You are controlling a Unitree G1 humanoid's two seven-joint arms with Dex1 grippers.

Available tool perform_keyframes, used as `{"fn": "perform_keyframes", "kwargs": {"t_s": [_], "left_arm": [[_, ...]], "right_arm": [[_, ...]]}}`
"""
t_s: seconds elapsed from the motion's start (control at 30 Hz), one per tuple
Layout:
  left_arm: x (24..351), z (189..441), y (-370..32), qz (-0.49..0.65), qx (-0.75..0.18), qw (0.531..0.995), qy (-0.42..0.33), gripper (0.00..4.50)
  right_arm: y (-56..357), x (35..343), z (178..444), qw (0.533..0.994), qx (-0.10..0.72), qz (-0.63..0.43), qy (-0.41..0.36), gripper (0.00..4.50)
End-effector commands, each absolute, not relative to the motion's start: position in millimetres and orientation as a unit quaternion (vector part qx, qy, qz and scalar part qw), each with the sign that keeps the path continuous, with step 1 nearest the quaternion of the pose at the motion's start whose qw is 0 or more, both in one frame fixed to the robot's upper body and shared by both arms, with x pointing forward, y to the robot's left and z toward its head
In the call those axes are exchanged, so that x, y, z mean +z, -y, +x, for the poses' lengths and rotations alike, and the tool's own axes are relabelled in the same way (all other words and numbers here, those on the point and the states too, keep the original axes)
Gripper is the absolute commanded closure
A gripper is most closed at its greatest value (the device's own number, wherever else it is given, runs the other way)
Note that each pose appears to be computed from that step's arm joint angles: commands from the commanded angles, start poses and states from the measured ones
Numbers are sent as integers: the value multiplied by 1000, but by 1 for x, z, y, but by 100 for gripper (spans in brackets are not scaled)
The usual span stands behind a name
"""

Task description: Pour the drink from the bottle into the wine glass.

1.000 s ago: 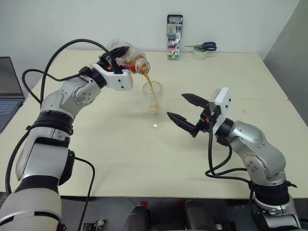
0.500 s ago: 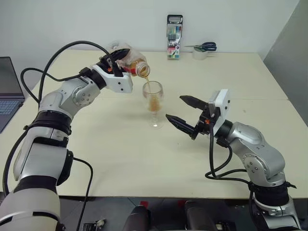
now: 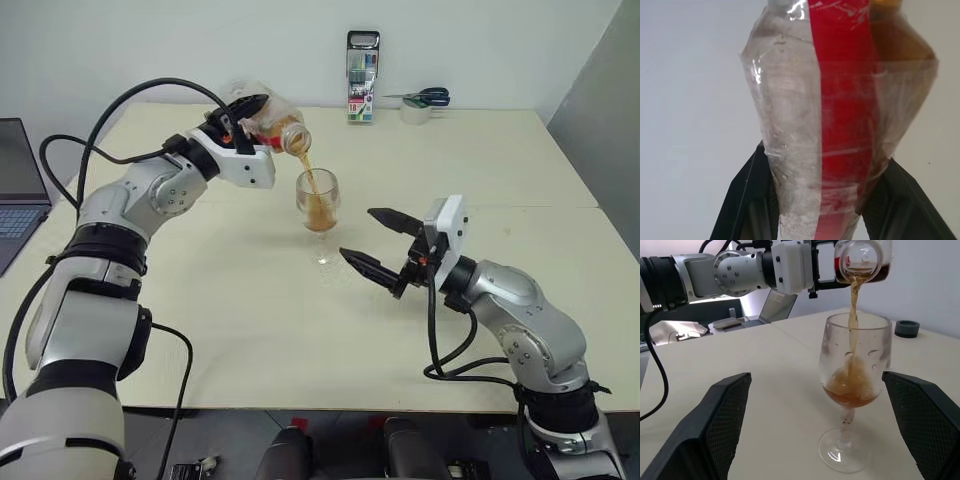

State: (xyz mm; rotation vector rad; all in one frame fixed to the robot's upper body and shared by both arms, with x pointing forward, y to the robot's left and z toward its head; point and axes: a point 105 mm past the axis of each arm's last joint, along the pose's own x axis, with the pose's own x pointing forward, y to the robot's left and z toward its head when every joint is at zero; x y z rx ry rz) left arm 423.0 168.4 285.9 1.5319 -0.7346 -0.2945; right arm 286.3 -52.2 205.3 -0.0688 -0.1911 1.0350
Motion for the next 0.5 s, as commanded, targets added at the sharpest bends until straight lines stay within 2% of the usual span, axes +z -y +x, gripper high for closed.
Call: {"fn": "perform_keyframes", "kwargs": {"t_s": [0.03, 0.5], "left_arm": [[308, 419, -171, 677, -107, 640, 347, 281], [307, 420, -172, 681, -107, 637, 346, 281]], "right_arm": [[48, 216, 280, 856, 500, -43, 122, 0], [50, 217, 284, 866, 477, -51, 140, 0]]}}
